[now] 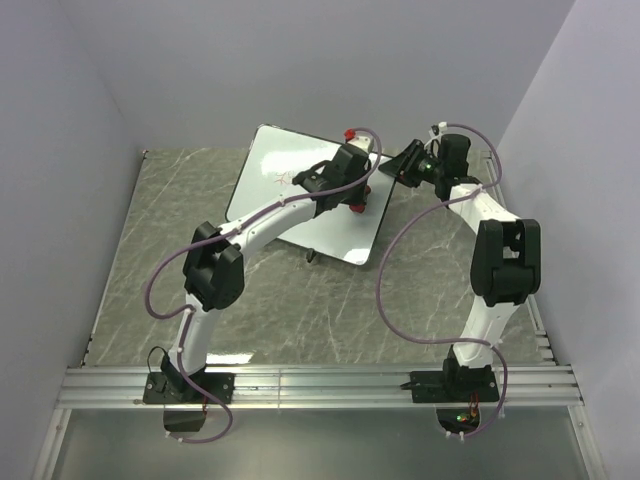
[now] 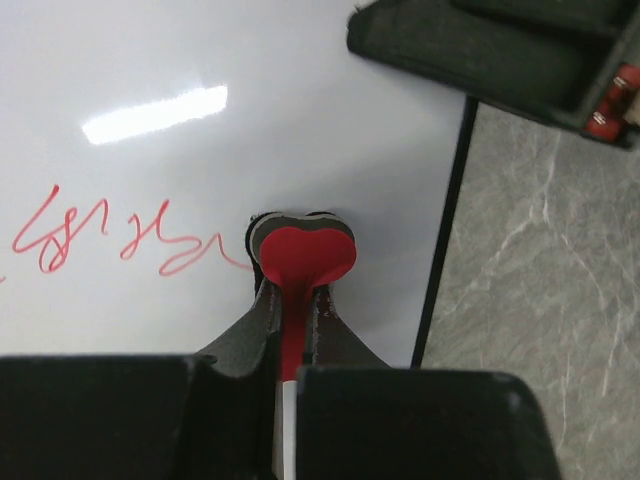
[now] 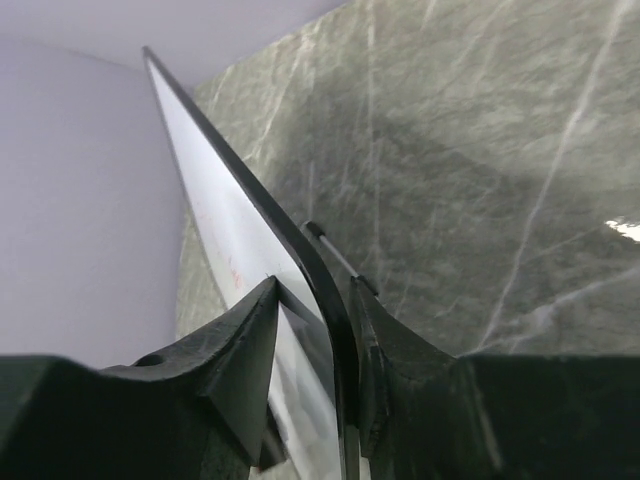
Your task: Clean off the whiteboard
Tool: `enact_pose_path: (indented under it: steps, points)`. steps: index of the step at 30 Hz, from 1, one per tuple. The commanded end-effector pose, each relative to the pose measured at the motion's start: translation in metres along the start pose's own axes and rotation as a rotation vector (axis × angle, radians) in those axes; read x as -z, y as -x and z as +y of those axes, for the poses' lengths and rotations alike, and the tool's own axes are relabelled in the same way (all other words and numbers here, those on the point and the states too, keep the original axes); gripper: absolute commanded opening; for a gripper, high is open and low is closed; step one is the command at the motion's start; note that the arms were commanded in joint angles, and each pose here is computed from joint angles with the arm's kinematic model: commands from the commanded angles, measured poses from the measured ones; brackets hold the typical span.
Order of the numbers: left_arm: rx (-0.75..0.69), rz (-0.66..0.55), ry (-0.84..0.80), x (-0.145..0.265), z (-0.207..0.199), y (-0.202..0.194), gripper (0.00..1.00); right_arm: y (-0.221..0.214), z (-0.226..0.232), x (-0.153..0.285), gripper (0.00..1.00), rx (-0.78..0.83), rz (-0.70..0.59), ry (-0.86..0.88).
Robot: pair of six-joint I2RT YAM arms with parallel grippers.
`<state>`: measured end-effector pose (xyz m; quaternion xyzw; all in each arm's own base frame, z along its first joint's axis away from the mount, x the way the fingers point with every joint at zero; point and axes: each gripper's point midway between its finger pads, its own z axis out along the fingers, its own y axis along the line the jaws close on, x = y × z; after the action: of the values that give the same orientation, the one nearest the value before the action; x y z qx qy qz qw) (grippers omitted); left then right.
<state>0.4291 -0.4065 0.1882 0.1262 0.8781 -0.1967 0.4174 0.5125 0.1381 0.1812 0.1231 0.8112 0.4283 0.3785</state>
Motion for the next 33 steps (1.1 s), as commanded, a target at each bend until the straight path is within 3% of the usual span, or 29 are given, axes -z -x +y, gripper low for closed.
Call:
enact_pose_path:
  steps: [1, 6, 15, 23, 28, 33]
  points:
    - [0.028, -0.089, 0.03, -0.006, -0.001, 0.022, 0.0, 0.01, 0.031, 0.02, 0.01, 0.07, -0.042, 0.045]
    - [0.031, -0.107, 0.082, -0.015, 0.012, 0.015, 0.0, 0.01, 0.039, 0.029, 0.0, 0.085, -0.048, 0.048]
    - [0.133, -0.102, 0.229, -0.017, 0.097, -0.017, 0.0, 0.01, 0.045, 0.041, 0.0, 0.107, -0.056, 0.028]
    - [0.207, -0.16, 0.34, -0.007, 0.14, -0.025, 0.0, 0.013, 0.051, 0.045, 0.0, 0.117, -0.06, 0.031]
    - [0.185, -0.161, 0.221, -0.012, 0.097, -0.019, 0.0, 0.014, 0.054, 0.048, 0.0, 0.125, -0.062, 0.032]
    - [0.14, -0.132, 0.031, -0.006, 0.018, -0.021, 0.0, 0.013, 0.058, 0.05, 0.0, 0.131, -0.059, 0.029]
